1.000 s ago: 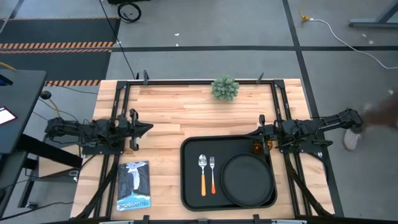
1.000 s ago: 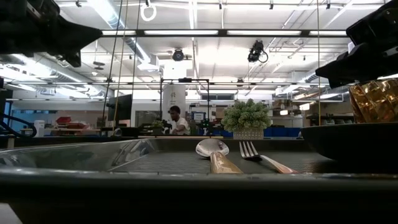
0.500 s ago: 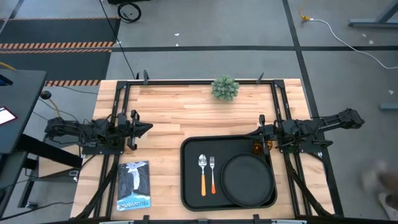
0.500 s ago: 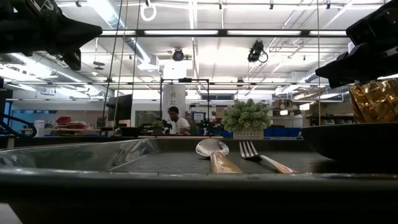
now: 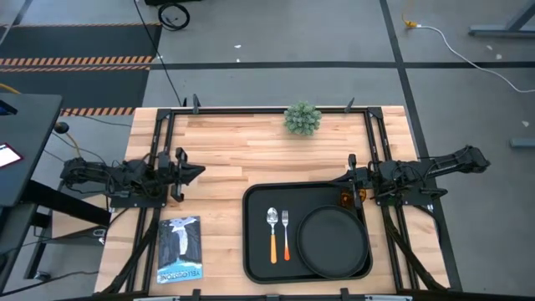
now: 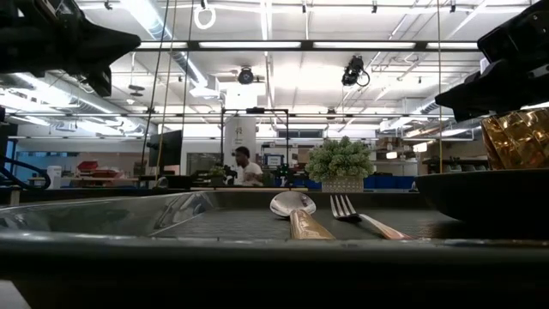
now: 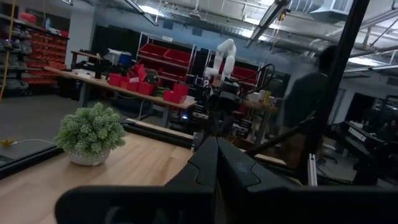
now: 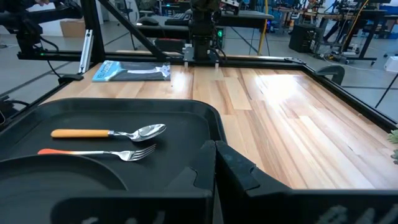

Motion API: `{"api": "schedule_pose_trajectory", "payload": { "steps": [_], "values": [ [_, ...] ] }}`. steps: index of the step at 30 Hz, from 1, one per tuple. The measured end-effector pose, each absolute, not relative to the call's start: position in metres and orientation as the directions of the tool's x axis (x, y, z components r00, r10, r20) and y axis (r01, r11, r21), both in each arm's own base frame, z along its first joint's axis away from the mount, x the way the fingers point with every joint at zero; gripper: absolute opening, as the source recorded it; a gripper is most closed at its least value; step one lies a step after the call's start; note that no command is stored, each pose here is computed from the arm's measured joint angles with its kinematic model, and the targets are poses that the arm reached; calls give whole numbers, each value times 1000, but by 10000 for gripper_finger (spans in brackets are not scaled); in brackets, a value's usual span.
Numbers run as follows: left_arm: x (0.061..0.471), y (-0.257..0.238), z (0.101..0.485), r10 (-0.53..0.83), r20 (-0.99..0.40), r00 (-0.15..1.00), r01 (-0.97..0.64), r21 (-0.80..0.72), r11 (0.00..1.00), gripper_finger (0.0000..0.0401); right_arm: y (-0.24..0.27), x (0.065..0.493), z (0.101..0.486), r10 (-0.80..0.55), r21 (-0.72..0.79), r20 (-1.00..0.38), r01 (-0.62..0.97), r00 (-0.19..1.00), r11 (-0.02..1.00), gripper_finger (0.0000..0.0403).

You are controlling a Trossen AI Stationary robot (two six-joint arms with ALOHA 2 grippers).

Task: Pick and place plate/cup/fork/spoon on tray
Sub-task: Return to Home Position

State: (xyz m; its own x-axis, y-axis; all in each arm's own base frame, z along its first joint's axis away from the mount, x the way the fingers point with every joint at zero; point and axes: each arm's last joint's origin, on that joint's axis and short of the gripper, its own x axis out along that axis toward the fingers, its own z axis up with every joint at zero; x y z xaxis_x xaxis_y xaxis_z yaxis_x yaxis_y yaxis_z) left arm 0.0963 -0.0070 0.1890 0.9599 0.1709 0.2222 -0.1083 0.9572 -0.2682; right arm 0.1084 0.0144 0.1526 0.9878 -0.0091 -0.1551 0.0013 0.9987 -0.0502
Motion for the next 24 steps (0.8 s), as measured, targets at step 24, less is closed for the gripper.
{"api": "schedule_pose_trajectory", "payload": {
  "steps": [24],
  "values": [
    [96, -5, 174, 167, 82, 982, -154, -149, 977, 9, 14, 109, 153, -9, -49, -148, 2, 989, 999, 16]
  ]
}}
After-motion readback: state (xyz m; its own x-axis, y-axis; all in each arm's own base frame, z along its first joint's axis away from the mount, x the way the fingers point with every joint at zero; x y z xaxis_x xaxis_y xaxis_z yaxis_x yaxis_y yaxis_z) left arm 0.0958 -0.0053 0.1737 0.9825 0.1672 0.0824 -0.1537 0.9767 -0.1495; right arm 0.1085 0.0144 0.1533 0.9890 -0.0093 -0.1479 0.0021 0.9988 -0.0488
